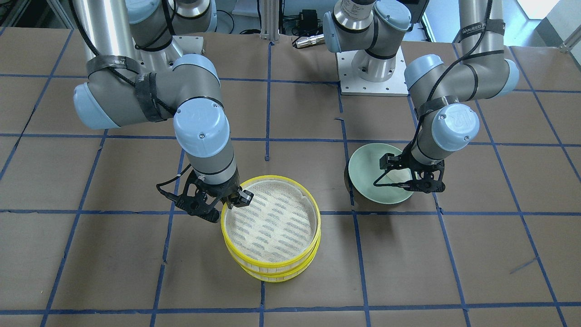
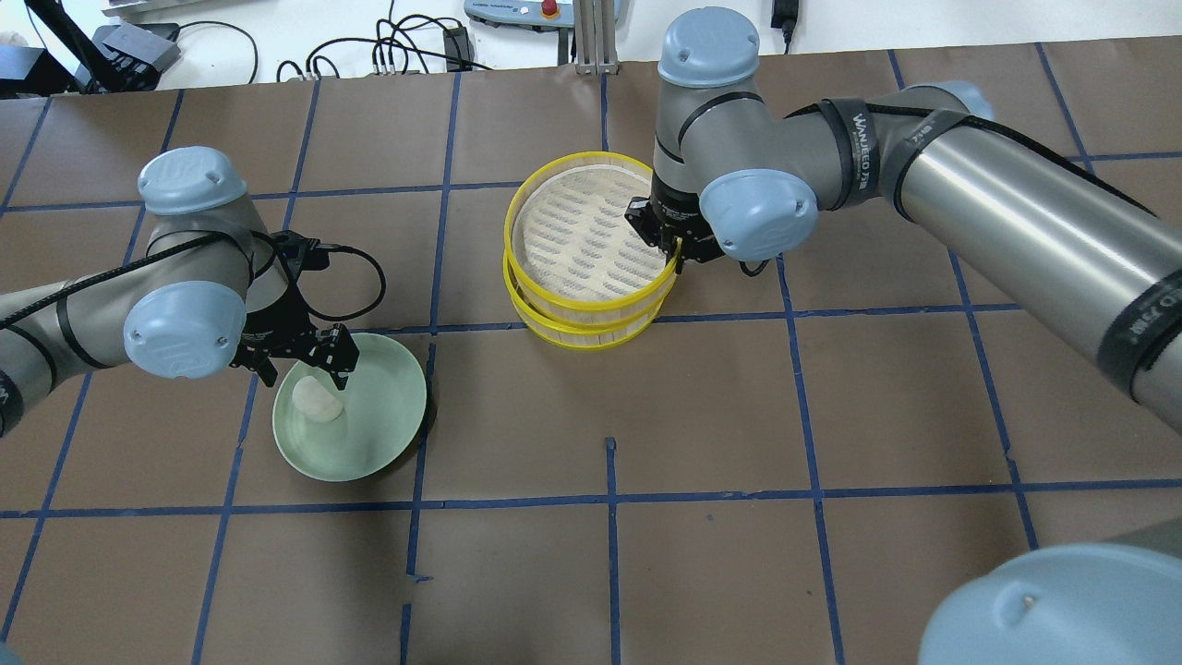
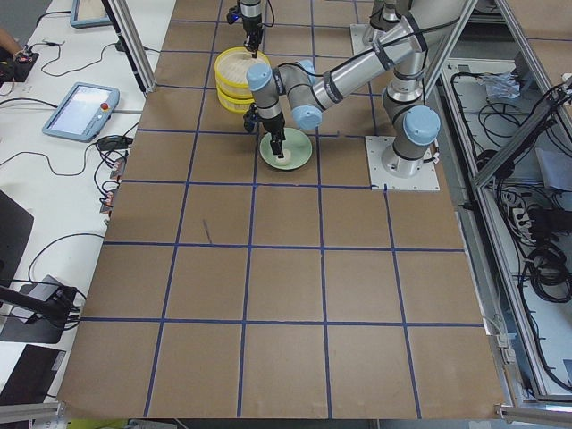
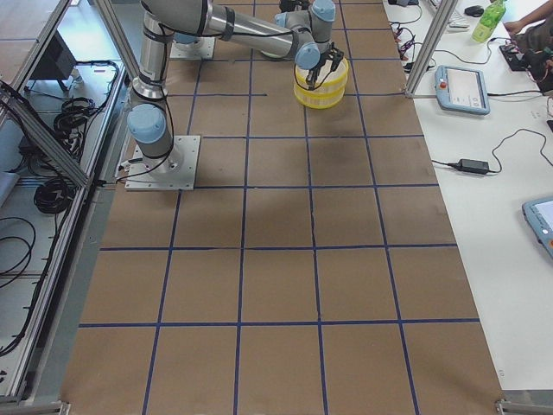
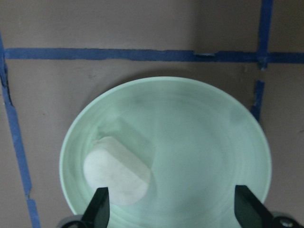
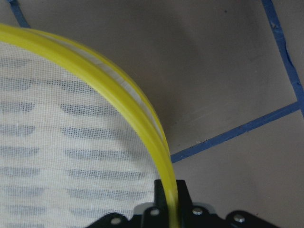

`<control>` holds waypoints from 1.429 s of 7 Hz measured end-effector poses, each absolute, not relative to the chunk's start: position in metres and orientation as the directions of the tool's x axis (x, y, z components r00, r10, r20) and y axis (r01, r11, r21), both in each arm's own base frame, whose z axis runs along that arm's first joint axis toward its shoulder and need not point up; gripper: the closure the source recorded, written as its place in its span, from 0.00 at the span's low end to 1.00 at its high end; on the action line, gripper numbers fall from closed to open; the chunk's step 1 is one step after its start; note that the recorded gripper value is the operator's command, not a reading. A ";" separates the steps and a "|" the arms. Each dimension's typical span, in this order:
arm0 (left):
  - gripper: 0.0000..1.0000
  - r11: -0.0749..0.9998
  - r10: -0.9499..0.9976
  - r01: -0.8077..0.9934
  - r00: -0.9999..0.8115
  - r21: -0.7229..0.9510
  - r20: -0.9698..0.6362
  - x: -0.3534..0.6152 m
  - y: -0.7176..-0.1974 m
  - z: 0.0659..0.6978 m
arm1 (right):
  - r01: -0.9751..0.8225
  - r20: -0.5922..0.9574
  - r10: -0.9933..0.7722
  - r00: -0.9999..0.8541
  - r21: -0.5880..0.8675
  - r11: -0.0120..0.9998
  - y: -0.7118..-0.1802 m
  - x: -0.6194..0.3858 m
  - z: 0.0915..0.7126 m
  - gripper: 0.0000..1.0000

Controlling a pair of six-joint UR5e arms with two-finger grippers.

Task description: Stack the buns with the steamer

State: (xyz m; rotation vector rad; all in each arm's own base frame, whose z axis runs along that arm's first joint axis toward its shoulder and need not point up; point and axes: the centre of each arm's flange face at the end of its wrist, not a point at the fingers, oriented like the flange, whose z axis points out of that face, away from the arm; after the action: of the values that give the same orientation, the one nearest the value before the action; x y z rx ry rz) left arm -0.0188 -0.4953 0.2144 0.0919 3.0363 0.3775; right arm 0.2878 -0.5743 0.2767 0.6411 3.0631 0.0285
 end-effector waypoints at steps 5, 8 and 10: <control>1.00 0.953 0.073 0.063 -0.997 0.298 -0.022 -0.021 -0.500 0.184 | 0.409 -0.001 0.409 -0.913 0.028 0.912 -0.574 0.294 0.269 0.92; 1.00 0.960 0.076 0.068 -0.997 0.271 -0.020 -0.024 -0.501 0.201 | 0.410 -0.011 0.410 -0.912 0.018 0.912 -0.579 0.296 0.280 0.91; 1.00 0.969 0.009 0.022 -0.999 0.246 0.051 -0.038 -0.515 0.244 | 0.409 -0.007 0.410 -0.912 0.023 0.912 -0.580 0.296 0.277 0.91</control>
State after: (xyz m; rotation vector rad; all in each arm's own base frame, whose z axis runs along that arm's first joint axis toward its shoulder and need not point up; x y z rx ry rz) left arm -0.0375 -0.5145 0.2442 0.0251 3.1661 0.3957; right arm 0.2964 -0.5801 0.2773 0.6554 3.0601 0.0326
